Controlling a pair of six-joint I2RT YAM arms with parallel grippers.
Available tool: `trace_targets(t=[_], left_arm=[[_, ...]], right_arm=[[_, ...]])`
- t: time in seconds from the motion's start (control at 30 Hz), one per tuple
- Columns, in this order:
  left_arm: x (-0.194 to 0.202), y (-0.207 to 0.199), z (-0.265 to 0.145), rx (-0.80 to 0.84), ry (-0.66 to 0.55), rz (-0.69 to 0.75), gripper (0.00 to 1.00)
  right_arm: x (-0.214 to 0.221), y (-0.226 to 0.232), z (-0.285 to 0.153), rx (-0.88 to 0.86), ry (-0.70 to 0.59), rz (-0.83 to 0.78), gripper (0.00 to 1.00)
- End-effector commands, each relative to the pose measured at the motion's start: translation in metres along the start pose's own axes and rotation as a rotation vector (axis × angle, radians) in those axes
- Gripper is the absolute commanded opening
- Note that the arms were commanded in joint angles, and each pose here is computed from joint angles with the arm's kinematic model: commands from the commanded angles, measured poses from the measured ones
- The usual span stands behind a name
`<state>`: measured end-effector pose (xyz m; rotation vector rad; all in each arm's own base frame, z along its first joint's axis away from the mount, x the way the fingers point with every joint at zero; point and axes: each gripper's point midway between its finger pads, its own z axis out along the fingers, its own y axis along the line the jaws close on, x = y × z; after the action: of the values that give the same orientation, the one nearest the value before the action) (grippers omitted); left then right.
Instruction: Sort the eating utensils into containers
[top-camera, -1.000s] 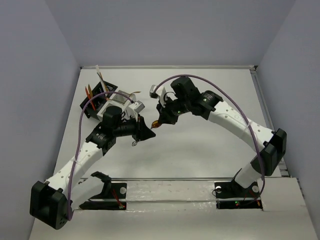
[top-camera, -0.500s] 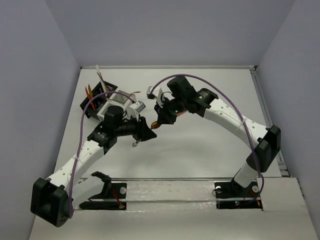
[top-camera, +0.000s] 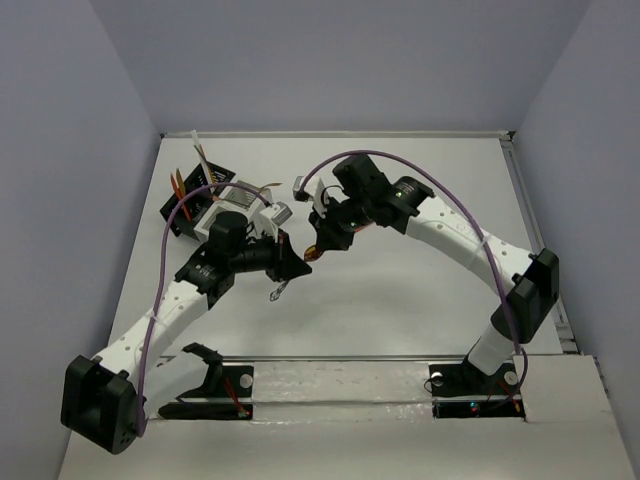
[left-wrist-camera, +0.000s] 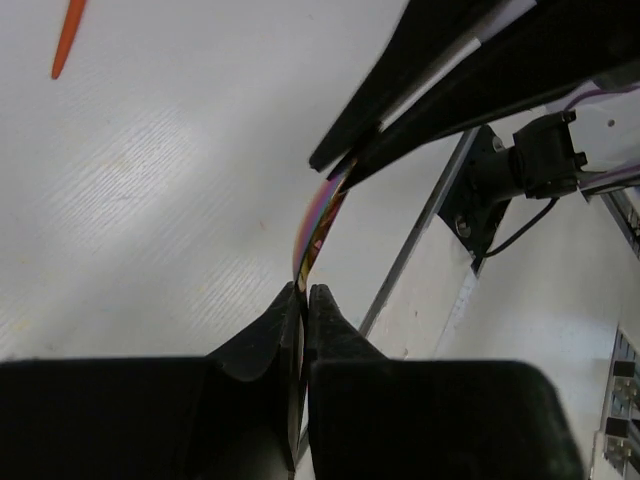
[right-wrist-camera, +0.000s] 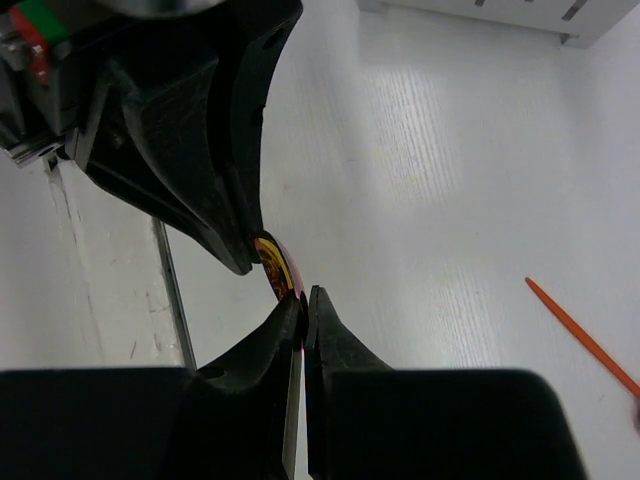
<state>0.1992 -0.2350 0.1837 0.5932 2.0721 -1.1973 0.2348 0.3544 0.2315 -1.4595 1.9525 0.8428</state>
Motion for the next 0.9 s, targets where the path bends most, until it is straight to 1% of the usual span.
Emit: trace_targets(t=[0.0, 0.13, 0.23, 0.27, 0.33, 0.37, 0.4, 0.43, 0.47, 0.5, 0.57, 0.6, 0.63, 0.67, 0.7, 0.73, 0.83, 0.87], left_arm=[[-0.027, -0.015, -0.003, 0.036, -0.065, 0.074, 0.06], [-0.029, -0.017, -0.005, 0.034, -0.075, 0.082, 0.06], [-0.032, -0.016, -0.007, 0.019, -0.092, 0.085, 0.06], [-0.034, -0.015, -0.007, 0.009, -0.098, 0.084, 0.06], [-0.036, -0.014, -0.008, -0.001, -0.106, 0.082, 0.06], [-0.039, -0.013, -0.009, -0.017, -0.119, 0.076, 0.06], [-0.045, -0.013, -0.009, -0.027, -0.138, 0.082, 0.06], [-0.049, -0.012, -0.01, -0.038, -0.155, 0.085, 0.06], [-0.054, -0.009, -0.011, -0.064, -0.176, 0.085, 0.06], [-0.057, -0.007, -0.012, -0.079, -0.19, 0.073, 0.06], [-0.072, 0.0, -0.018, -0.133, -0.251, 0.063, 0.05], [-0.079, 0.003, -0.021, -0.158, -0.283, 0.041, 0.06], [-0.094, 0.009, -0.028, -0.206, -0.343, 0.038, 0.06], [-0.098, 0.009, -0.031, -0.209, -0.358, 0.032, 0.06], [-0.109, 0.014, -0.036, -0.258, -0.403, 0.027, 0.06], [-0.125, 0.025, -0.049, -0.324, -0.471, 0.009, 0.06], [-0.147, 0.043, -0.072, -0.428, -0.574, -0.016, 0.06], [-0.161, 0.055, -0.089, -0.484, -0.648, -0.038, 0.06]], right_arm=[[-0.007, -0.005, -0.002, 0.024, 0.003, -0.027, 0.07], [-0.007, -0.011, 0.001, 0.052, 0.001, -0.017, 0.07], [-0.015, -0.019, -0.002, 0.109, -0.042, -0.012, 0.08], [-0.02, -0.024, -0.005, 0.149, -0.068, -0.02, 0.18], [-0.026, -0.028, -0.011, 0.192, -0.105, 0.0, 0.33], [-0.027, -0.033, -0.012, 0.227, -0.131, 0.001, 0.49], [-0.029, -0.034, -0.015, 0.242, -0.151, 0.005, 0.57], [-0.037, -0.03, -0.028, 0.263, -0.198, 0.014, 0.64], [-0.039, -0.03, -0.033, 0.28, -0.223, 0.021, 0.75], [-0.048, -0.036, -0.04, 0.327, -0.276, 0.021, 0.78], [-0.043, -0.042, -0.061, 0.417, -0.343, 0.076, 0.84], [-0.039, -0.046, -0.061, 0.449, -0.386, 0.089, 0.84], [-0.046, -0.044, -0.084, 0.506, -0.47, 0.124, 0.85], [-0.046, -0.04, -0.09, 0.505, -0.51, 0.131, 0.86], [-0.052, -0.045, -0.105, 0.561, -0.591, 0.154, 0.87], [-0.04, -0.045, -0.118, 0.613, -0.637, 0.211, 0.88], [-0.035, -0.04, -0.136, 0.632, -0.748, 0.273, 0.89], [-0.028, -0.036, -0.138, 0.624, -0.776, 0.277, 0.89]])
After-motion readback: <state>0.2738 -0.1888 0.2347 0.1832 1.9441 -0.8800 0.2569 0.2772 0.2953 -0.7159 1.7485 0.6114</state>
